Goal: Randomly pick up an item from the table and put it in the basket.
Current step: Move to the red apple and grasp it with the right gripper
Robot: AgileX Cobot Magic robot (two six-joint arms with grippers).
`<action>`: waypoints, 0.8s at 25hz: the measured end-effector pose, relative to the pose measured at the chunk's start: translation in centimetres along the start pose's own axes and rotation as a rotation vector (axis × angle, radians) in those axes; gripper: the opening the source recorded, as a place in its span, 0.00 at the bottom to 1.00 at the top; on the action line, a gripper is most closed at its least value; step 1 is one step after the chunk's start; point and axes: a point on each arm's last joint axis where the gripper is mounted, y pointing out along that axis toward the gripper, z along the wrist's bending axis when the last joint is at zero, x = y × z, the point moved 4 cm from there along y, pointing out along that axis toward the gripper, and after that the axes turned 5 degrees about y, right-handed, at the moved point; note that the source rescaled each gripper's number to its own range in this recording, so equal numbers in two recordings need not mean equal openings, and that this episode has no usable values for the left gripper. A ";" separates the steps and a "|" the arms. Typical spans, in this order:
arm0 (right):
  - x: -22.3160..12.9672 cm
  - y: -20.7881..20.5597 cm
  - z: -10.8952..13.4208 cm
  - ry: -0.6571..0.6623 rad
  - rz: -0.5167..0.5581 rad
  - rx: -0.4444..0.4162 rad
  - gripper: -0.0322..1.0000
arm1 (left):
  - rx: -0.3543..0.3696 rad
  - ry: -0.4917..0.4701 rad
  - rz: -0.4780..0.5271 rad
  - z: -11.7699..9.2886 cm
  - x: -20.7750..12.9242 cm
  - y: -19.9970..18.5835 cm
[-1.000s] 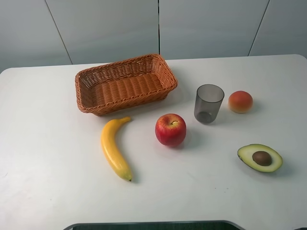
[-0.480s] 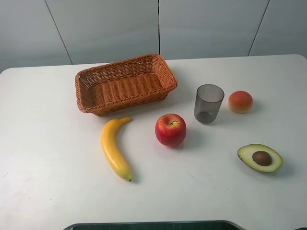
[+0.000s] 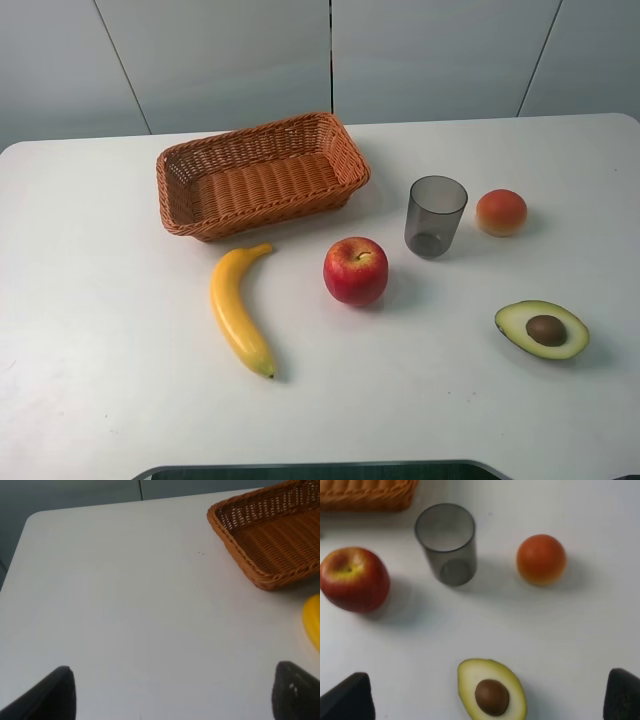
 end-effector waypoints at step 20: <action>9.2 11.2 9.5 -0.549 0.377 0.367 0.95 | 0.000 0.000 0.000 0.0 0.0 0.0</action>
